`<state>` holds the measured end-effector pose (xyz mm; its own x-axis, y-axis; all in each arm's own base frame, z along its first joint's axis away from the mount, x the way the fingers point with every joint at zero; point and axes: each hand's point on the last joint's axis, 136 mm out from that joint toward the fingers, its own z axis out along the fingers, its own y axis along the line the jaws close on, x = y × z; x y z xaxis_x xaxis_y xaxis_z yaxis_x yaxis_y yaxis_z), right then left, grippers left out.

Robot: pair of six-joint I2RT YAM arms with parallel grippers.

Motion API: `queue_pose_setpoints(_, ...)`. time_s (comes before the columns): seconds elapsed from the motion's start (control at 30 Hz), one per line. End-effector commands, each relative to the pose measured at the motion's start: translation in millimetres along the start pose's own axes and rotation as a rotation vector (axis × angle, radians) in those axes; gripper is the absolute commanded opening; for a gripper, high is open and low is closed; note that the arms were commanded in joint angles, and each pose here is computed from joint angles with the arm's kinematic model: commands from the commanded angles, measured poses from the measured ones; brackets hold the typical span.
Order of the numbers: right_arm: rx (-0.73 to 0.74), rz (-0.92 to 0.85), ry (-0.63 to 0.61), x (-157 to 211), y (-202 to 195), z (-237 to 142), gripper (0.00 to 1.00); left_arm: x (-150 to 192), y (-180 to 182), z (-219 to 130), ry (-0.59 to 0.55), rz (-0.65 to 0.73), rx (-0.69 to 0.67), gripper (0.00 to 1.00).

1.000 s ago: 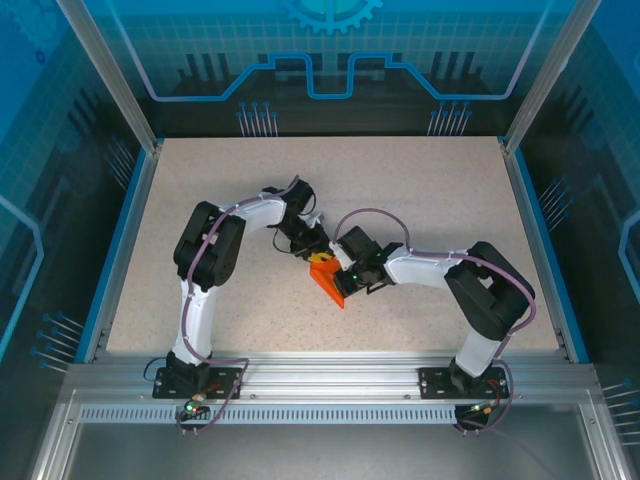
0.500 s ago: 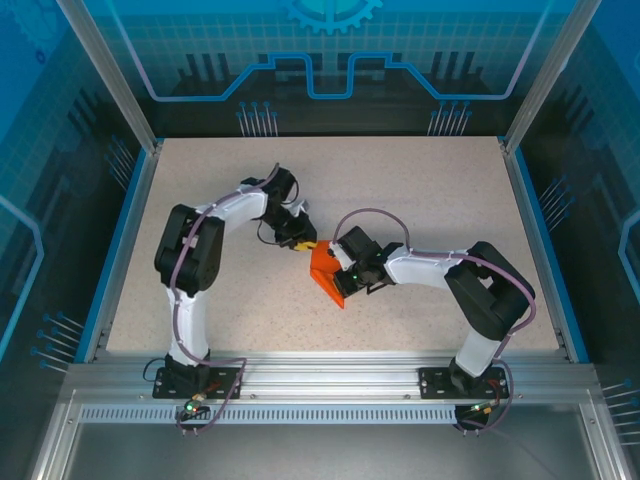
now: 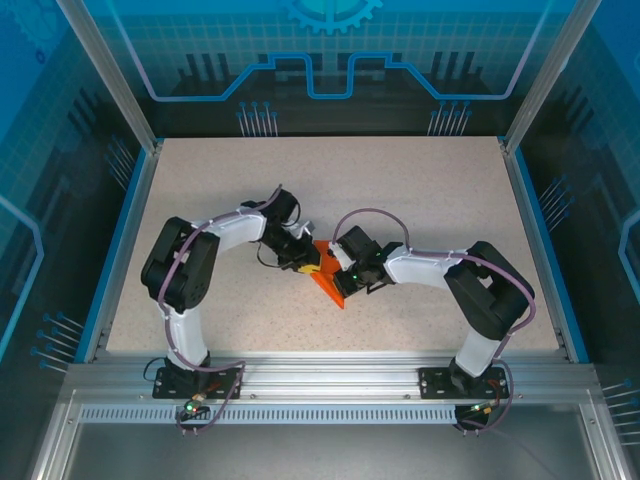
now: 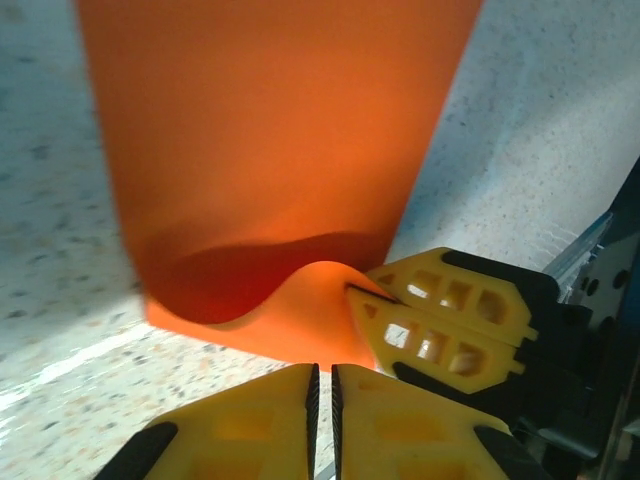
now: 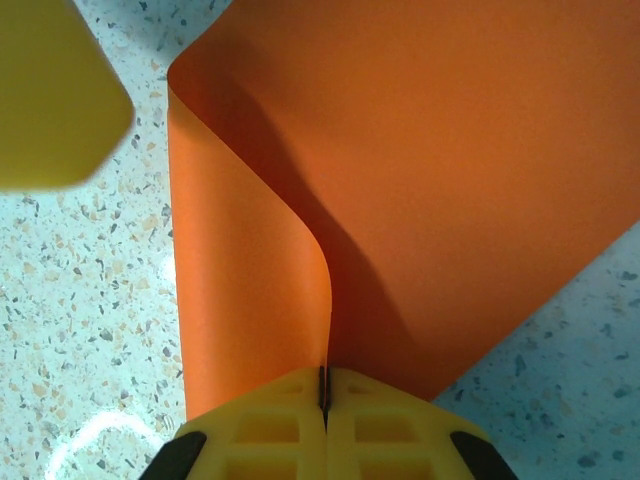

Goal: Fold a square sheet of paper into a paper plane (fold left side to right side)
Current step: Third fold the triangle at the center of the table.

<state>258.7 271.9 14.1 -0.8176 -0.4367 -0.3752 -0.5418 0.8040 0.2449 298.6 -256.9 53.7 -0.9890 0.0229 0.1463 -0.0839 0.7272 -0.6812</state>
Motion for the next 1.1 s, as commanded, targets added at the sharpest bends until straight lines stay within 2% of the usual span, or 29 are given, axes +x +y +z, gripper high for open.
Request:
queue_pose_setpoints(0.0, 0.005, 0.015, 0.127, 32, -5, 10, 0.02, 3, -6, 12, 0.03, 0.002, 0.037, 0.14)
queue_pose_setpoints(0.23, 0.007, 0.017, 0.132, 33, -6, 11, 0.02, 9, 4, 31, 0.068, 0.001, -0.012, 0.14)
queue_pose_setpoints(0.83, 0.015, 0.023, 0.133, 33, -7, 11, 0.02, 17, 40, 42, 0.074, -0.038, -0.12, 0.13)
queue_pose_setpoints(1.0, 0.005, 0.042, 0.093, 18, -4, 4, 0.04, 18, 52, 47, 0.078, -0.058, -0.158, 0.12)
queue_pose_setpoints(1.07, -0.001, 0.063, 0.068, 6, -2, -2, 0.09, 19, 57, 48, 0.082, -0.065, -0.17, 0.12)
